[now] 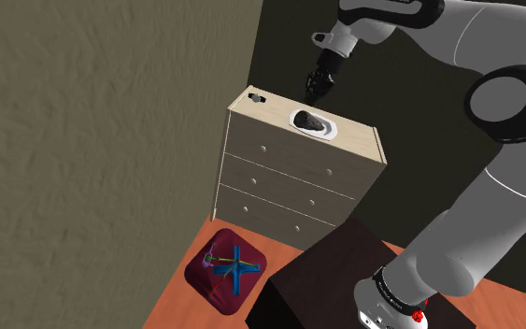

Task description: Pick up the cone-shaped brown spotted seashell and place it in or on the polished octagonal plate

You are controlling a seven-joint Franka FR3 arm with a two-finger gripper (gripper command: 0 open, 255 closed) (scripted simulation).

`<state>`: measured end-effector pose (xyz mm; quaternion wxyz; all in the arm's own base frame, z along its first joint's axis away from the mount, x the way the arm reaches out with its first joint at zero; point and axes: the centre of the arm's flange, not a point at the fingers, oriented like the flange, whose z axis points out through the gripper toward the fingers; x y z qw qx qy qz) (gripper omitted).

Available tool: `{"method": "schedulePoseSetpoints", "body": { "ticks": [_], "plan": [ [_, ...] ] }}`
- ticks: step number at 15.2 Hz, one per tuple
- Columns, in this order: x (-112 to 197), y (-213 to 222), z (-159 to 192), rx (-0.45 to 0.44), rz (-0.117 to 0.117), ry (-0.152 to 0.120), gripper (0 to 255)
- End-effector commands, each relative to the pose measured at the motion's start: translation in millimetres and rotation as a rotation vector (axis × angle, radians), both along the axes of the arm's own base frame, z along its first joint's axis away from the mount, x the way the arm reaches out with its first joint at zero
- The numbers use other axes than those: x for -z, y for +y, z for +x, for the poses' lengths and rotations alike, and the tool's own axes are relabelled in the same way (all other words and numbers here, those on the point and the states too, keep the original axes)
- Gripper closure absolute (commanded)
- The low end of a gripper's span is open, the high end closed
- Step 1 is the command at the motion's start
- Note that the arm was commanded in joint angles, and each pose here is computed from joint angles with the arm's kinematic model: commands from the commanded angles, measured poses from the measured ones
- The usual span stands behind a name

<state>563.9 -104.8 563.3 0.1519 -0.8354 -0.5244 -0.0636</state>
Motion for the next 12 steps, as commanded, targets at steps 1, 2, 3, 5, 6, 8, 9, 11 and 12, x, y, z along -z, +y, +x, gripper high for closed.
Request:
{"method": "schedulePoseSetpoints", "body": {
  "ticks": [1,2,3,5,6,8,9,11,12],
  "plan": [
    [8.8,-11.1,-12.4,-0.027,0.025,-0.043,0],
    [18.4,-22.3,-24.1,-0.053,0.049,-0.086,0],
    [28.6,-33.6,-35.1,-0.08,0.074,-0.129,0],
    [51.4,-56.2,-54.7,-0.133,0.123,-0.215,0],
    [62.5,-66.3,-62.5,-0.157,0.145,-0.254,0],
    [71.8,-61.4,-61.3,-0.157,0.145,-0.254,0],
    [76.4,-59.0,-60.6,-0.157,0.145,-0.254,0],
    [85.7,-54.1,-59.4,-0.157,0.145,-0.254,0],
    [90.3,-51.7,-58.8,-0.157,0.145,-0.254,0]
  ]
}}
